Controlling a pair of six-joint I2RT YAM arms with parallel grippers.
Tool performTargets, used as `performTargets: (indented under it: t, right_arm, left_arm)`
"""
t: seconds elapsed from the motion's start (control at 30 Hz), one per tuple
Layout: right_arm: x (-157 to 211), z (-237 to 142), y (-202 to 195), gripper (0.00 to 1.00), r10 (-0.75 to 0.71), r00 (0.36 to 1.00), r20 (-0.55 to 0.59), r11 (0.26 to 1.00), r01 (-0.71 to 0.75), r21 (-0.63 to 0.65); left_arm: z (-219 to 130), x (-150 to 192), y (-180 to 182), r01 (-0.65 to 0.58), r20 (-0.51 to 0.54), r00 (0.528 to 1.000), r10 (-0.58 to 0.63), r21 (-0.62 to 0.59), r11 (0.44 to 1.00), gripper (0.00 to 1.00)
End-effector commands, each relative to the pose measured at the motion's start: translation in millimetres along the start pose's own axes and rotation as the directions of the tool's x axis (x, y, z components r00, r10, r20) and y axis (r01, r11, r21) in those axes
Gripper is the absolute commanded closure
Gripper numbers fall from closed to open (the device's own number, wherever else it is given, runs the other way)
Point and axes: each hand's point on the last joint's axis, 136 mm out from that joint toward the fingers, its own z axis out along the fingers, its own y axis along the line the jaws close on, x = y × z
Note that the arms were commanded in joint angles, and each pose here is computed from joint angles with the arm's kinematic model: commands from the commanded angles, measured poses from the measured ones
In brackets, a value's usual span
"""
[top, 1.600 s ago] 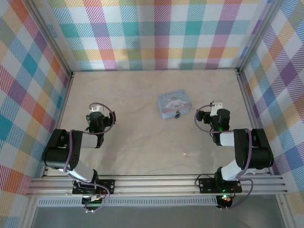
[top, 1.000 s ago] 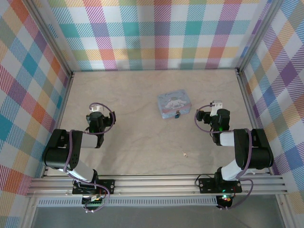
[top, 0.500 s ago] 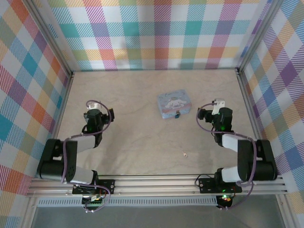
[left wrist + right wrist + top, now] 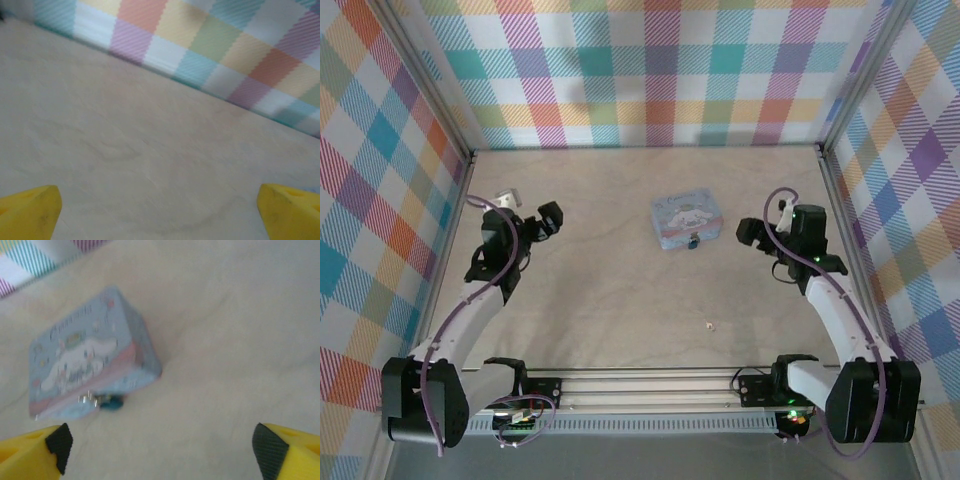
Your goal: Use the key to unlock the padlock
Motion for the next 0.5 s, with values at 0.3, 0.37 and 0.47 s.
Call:
performTargets:
  t: [0.3,0.37,0.47]
  right_arm:
    - [162,-21,25,0.21,0.157,0.811,-0.563,0.988,-0.133,0.083]
    - [178,-23,25,0.23,0.153,0.779,-0.608,0.988,-0.108,0.11]
    - [198,-24,22,0.26,0.143,0.734,-0.664,0.987,-0.056,0.151]
  left_arm:
    - [-9,88,-93,0.186,-0.315,0.943,-0.109,0.225,0.956,0.0]
    - [-10,95,-107,0.178,-0.332,0.939,-0.087,0.254,0.951,0.0]
    - [-10,101,-123,0.166,-0.341,0.938,-0.062,0.285,0.944,0.0]
